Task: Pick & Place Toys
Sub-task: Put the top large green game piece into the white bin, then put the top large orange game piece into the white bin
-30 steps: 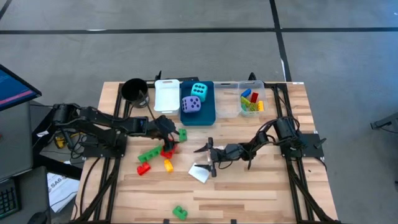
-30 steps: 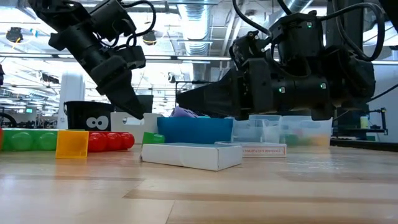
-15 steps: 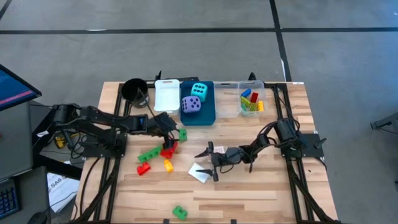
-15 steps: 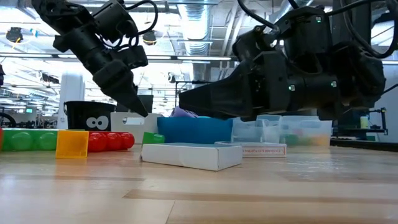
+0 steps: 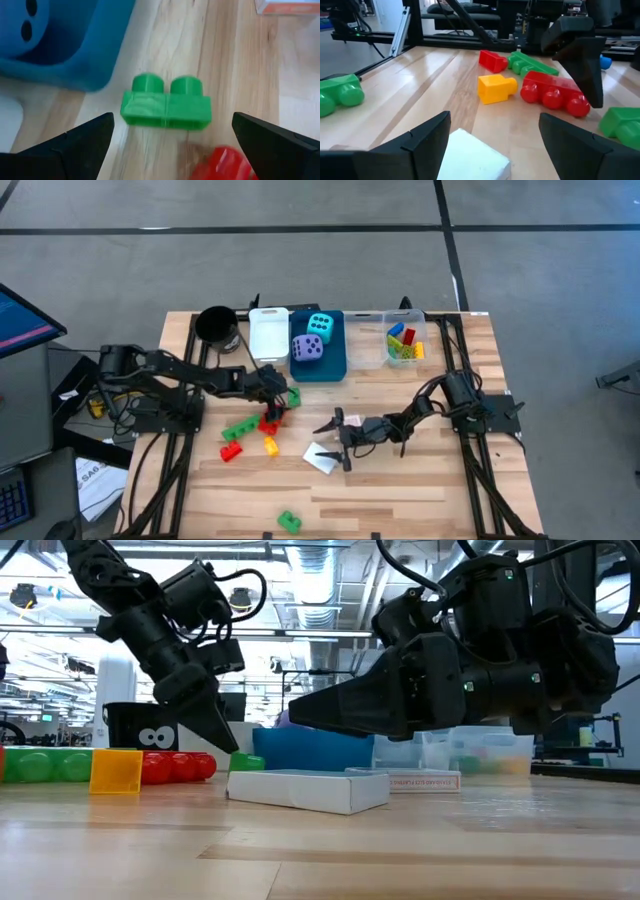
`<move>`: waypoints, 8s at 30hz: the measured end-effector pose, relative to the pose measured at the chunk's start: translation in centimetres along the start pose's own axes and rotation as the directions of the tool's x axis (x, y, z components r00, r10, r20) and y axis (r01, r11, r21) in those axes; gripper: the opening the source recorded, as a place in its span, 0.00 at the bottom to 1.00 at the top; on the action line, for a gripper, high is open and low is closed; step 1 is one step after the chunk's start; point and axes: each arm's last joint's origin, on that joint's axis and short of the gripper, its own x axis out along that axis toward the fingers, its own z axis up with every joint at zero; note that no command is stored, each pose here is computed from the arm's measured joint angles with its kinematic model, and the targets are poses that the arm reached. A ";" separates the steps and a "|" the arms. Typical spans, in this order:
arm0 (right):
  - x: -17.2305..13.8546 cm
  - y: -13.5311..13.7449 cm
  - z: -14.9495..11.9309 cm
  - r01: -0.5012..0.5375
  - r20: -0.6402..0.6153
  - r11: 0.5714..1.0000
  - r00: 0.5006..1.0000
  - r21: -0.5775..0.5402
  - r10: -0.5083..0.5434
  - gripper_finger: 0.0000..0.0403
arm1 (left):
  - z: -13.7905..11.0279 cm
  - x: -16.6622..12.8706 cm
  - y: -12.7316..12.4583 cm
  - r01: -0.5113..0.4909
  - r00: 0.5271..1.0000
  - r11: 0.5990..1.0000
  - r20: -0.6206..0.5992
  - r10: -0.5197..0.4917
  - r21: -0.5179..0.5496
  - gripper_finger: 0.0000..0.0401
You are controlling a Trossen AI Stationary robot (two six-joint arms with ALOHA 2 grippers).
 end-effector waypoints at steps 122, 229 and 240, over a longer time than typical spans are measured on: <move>-0.1 0.6 -0.5 -0.030 -0.054 1.000 0.998 0.009 0.030 0.74 | 3.7 -9.7 7.6 -0.635 0.532 0.574 0.246 0.810 -0.517 0.75; 2.0 0.7 0.6 -0.032 -0.070 0.999 0.997 -0.038 0.029 0.74 | 1.1 -3.6 -3.5 -0.155 0.857 0.756 -0.468 -0.217 -0.636 0.99; 2.1 0.7 0.5 -0.032 -0.083 0.999 0.996 -0.039 0.029 0.74 | 2.1 -1.7 -2.7 -0.171 0.876 0.708 -0.435 -0.208 -0.685 0.99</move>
